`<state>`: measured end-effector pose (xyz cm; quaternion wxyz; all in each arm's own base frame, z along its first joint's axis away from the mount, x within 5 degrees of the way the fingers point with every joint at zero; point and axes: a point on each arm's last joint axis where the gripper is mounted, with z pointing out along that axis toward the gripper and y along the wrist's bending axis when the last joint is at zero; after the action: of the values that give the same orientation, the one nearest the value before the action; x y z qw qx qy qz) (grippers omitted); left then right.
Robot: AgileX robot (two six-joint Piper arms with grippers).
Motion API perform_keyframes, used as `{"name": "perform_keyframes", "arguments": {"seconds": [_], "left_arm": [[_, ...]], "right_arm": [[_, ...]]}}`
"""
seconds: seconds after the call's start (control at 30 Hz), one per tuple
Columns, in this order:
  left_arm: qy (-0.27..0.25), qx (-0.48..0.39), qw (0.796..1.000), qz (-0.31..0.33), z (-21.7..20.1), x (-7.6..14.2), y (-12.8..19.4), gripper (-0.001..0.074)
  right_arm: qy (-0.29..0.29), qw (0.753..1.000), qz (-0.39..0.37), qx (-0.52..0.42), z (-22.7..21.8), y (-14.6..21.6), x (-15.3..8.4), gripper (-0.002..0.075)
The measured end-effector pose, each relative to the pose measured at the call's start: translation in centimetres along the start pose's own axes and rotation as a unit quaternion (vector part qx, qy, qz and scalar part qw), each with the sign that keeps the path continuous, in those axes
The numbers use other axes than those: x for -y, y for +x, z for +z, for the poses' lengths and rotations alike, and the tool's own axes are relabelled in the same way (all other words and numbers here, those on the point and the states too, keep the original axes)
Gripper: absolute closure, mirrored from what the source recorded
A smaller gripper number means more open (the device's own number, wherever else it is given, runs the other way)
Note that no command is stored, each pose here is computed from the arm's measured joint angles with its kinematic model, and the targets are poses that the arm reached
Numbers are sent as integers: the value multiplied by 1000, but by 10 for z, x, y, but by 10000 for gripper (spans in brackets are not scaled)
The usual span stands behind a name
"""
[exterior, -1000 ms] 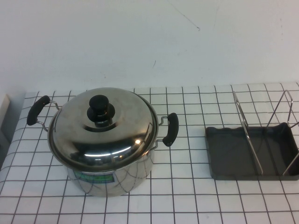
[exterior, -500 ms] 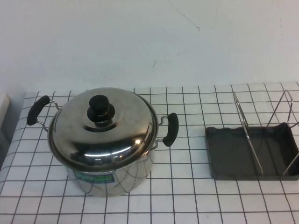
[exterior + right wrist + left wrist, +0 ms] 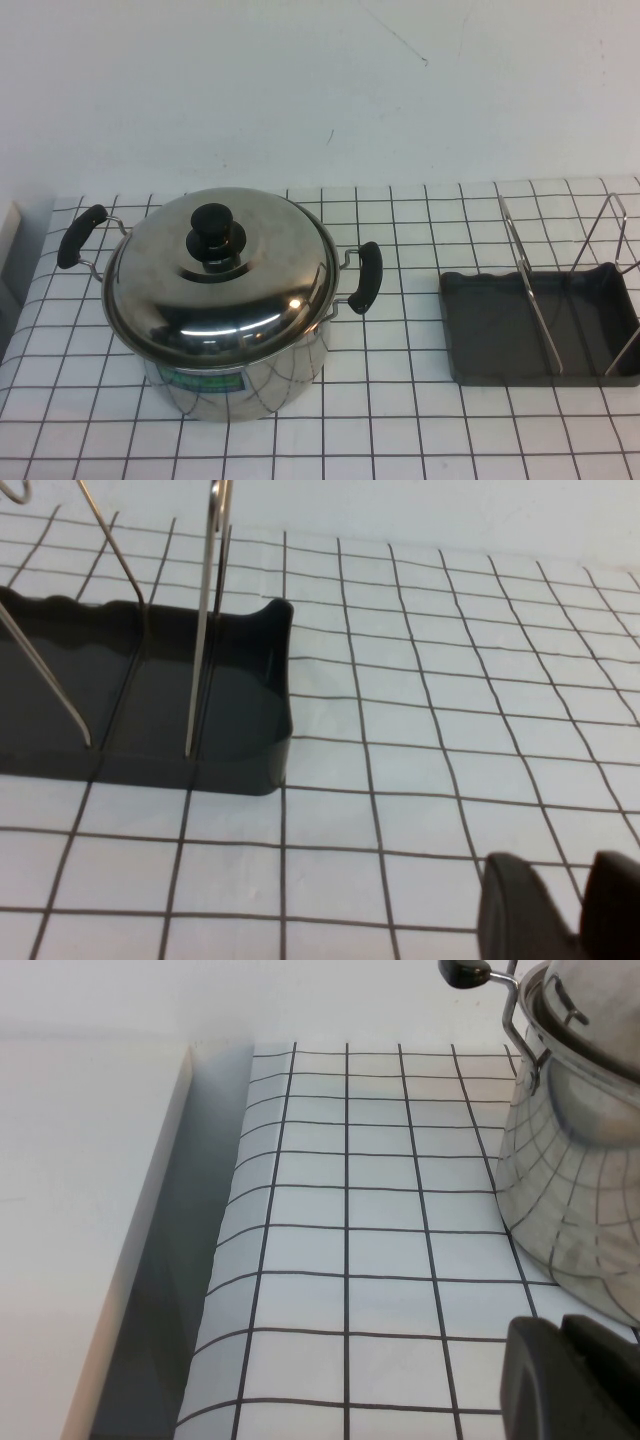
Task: Put pot lid on rack
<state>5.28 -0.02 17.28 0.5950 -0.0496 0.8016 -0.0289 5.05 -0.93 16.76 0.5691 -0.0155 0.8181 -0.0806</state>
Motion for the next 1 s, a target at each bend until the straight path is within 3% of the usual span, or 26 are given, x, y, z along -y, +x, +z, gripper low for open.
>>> {"name": "perform_keyframes", "arguments": {"seconds": [0.7,0.87,1.0], "left_arm": [[0,24,1000,1,0,0,-3,739],[5,145,989,2,-3,1,-25,738],[10,289,957,2,-15,2,-49,738]], "right_arm": [[5,999,-17,32,0,-5,1,572],[13,985,-79,151,-4,-27,0,572],[-5,944,-118,307,-17,-52,-7,572]]}}
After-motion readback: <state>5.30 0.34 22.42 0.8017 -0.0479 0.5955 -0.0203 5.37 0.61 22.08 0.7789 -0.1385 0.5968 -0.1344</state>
